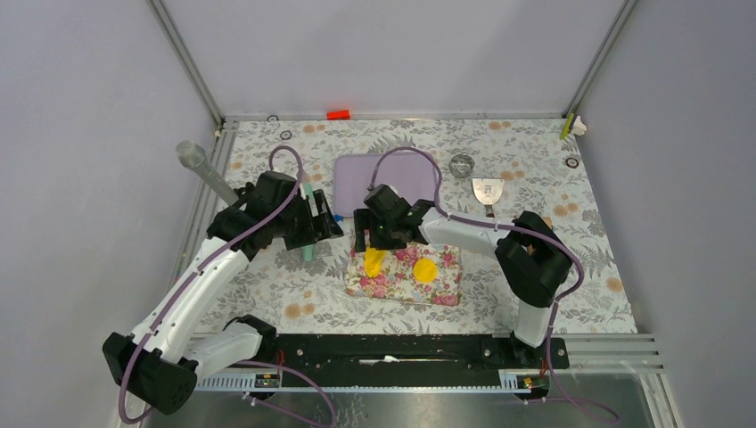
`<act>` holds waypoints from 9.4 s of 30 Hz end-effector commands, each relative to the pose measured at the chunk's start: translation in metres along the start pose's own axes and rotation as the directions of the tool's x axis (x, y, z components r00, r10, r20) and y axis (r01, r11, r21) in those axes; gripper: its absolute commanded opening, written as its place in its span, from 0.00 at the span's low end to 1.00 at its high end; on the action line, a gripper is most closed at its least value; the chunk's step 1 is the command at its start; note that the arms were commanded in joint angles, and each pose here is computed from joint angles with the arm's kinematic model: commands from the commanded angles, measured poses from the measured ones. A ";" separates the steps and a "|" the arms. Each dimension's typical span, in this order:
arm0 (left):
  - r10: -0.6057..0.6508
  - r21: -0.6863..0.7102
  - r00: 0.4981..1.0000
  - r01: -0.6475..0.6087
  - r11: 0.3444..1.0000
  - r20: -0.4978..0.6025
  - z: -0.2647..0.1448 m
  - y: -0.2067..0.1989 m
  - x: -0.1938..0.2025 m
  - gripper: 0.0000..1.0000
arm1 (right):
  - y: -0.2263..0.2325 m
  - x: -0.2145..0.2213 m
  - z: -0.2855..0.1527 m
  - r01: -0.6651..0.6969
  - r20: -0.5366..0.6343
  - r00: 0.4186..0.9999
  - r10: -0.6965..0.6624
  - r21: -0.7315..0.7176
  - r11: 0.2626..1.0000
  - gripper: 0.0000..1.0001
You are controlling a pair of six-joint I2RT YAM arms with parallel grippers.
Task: Roll out the dumpling wrappers from the dough
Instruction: Remove the dumpling wrapper from the work surface, then pick up the spatula from the center of the board.
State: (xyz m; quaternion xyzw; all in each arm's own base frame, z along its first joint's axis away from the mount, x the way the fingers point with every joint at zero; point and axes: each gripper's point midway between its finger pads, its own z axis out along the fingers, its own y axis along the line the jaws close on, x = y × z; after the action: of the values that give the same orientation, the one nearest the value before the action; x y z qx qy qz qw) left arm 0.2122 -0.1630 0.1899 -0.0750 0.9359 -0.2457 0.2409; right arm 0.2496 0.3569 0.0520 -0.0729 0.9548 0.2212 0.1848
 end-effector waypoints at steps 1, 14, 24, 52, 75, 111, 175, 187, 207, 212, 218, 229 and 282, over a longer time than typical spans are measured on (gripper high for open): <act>0.018 0.074 0.986 -0.030 0.997 0.165 -0.030 -0.024 -0.036 0.76 | 0.000 -0.016 -0.007 0.133 0.051 0.989 -0.138 0.089 0.987 0.86; 0.023 0.073 0.983 -0.037 0.997 0.182 -0.038 -0.025 -0.043 0.76 | -0.052 0.008 0.013 0.381 -0.119 0.922 -0.368 0.430 0.818 0.92; 0.024 0.063 0.983 -0.036 0.997 0.181 -0.038 -0.022 -0.044 0.76 | -0.020 -0.020 -0.018 0.374 0.015 0.910 -0.414 0.400 0.837 0.99; 0.044 -0.011 0.951 -0.042 0.999 0.306 -0.084 -0.009 -0.069 0.77 | 0.053 0.010 0.001 0.365 -0.019 0.931 -0.365 0.109 0.925 1.00; 0.042 -0.030 0.950 -0.035 0.999 0.310 -0.083 0.001 -0.068 0.77 | 0.023 -0.015 -0.007 0.504 0.005 0.788 -0.616 0.570 0.649 1.00; -0.229 0.047 0.973 0.230 0.972 -0.015 0.013 0.005 -0.044 0.64 | 0.023 0.032 0.003 0.527 0.143 0.814 -0.563 0.227 0.819 0.99; 0.172 0.049 0.985 -0.171 0.984 -0.013 0.016 -0.049 -0.013 0.78 | -0.302 -0.055 -0.091 -0.325 0.261 0.937 0.231 0.415 0.850 0.00; 0.283 0.219 0.959 -0.282 0.934 0.028 0.010 -0.105 -0.047 0.94 | -0.172 -0.064 -0.184 -0.159 0.416 0.889 0.189 -0.106 0.982 0.00; 0.362 0.324 0.932 -0.335 0.885 -0.025 0.029 -0.151 -0.051 0.99 | -0.022 -0.024 -0.177 0.224 0.279 0.947 -0.156 -0.228 0.948 0.00; 0.320 0.267 0.946 -0.295 0.917 -0.056 0.044 -0.140 -0.060 0.94 | -0.014 -0.020 -0.181 0.258 0.290 0.939 -0.184 -0.241 0.936 0.00; 0.302 0.307 0.944 -0.251 0.918 -0.133 0.054 -0.134 -0.055 0.79 | -0.010 -0.013 -0.187 0.298 0.300 0.930 -0.214 -0.268 0.916 0.00; 0.301 0.429 0.917 -0.170 0.887 -0.260 0.063 -0.145 -0.030 0.66 | -0.007 -0.007 -0.187 0.335 0.303 0.920 -0.248 -0.282 0.899 0.00; 0.082 0.767 0.991 -0.131 0.627 0.102 -0.040 -0.178 -0.076 0.00 | 0.022 -0.046 -0.282 -0.166 0.266 0.695 0.668 -0.845 0.509 0.66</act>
State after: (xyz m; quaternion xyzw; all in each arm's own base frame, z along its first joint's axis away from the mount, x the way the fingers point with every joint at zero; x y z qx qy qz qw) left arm 0.2721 -0.2817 0.3102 0.0495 0.7709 -0.5797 0.2592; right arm 0.1986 0.2532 0.2819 0.1777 0.6902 0.6176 0.3327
